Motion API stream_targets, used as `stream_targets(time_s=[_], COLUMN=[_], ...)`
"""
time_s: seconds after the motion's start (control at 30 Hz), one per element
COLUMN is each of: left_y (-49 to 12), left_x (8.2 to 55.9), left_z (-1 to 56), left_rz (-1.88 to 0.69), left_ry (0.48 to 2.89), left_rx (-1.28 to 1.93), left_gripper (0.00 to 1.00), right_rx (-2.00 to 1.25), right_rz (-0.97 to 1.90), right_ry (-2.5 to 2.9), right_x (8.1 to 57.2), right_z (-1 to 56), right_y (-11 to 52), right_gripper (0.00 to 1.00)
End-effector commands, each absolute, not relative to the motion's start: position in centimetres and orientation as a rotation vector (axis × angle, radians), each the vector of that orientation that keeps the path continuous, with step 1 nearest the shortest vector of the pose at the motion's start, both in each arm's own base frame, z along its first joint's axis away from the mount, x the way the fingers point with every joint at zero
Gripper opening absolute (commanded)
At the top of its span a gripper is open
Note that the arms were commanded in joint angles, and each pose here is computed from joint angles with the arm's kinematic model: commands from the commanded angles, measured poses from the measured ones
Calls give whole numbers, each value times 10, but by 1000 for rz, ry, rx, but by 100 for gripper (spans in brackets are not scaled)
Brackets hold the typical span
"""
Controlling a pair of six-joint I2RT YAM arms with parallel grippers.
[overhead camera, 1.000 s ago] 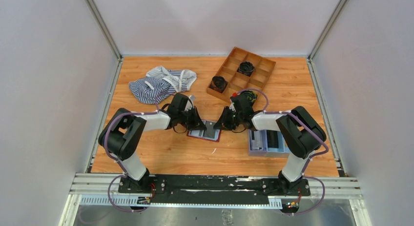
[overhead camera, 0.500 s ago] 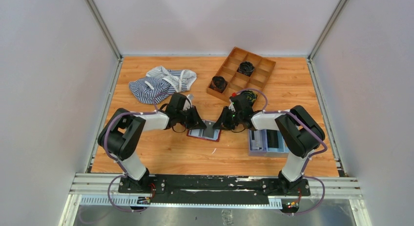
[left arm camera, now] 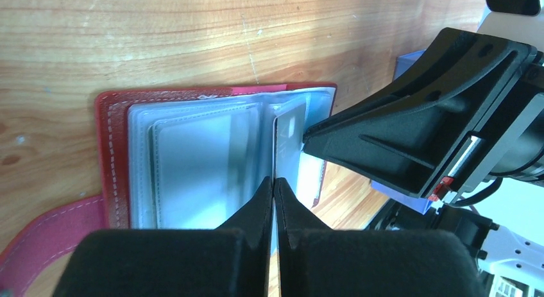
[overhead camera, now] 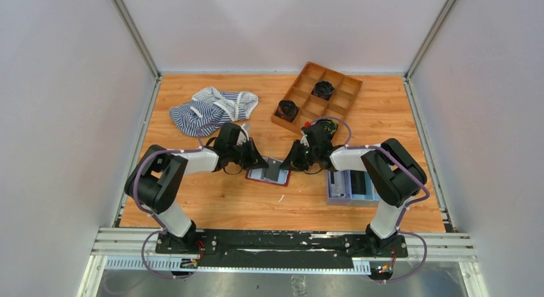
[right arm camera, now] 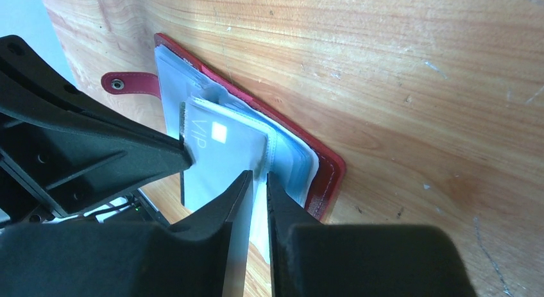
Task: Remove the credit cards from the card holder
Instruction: Remove the credit card from the card holder.
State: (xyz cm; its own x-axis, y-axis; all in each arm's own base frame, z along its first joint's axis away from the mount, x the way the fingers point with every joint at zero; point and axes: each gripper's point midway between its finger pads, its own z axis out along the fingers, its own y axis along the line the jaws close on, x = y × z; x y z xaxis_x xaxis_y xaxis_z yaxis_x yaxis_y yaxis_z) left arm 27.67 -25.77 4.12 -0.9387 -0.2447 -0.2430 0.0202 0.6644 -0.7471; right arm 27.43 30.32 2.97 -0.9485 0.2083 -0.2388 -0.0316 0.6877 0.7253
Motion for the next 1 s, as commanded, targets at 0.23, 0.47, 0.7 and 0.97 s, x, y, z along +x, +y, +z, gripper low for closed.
stream_targets(time_s=[0.23,0.47,0.7,0.97], left_y=[-242,-240,-241,-243], left_x=[281,273,272,272], left_z=[51,41,39,39], left_rz=[-1174,-1189,-1188,-1232], left_ry=[2510,2546,2552,2535], left_rx=[-195,-187,-186,-251], left_gripper=[0,0,0,0], right_rx=[180,164,150,202], right_rz=[959,1013,1175,1355], right_ry=[2772,2734,2610,2561], right_x=[246,248,256,248], right_z=[-16,-3,35,48], right_y=[280,286,302,314], right_gripper=[18,18,32,39])
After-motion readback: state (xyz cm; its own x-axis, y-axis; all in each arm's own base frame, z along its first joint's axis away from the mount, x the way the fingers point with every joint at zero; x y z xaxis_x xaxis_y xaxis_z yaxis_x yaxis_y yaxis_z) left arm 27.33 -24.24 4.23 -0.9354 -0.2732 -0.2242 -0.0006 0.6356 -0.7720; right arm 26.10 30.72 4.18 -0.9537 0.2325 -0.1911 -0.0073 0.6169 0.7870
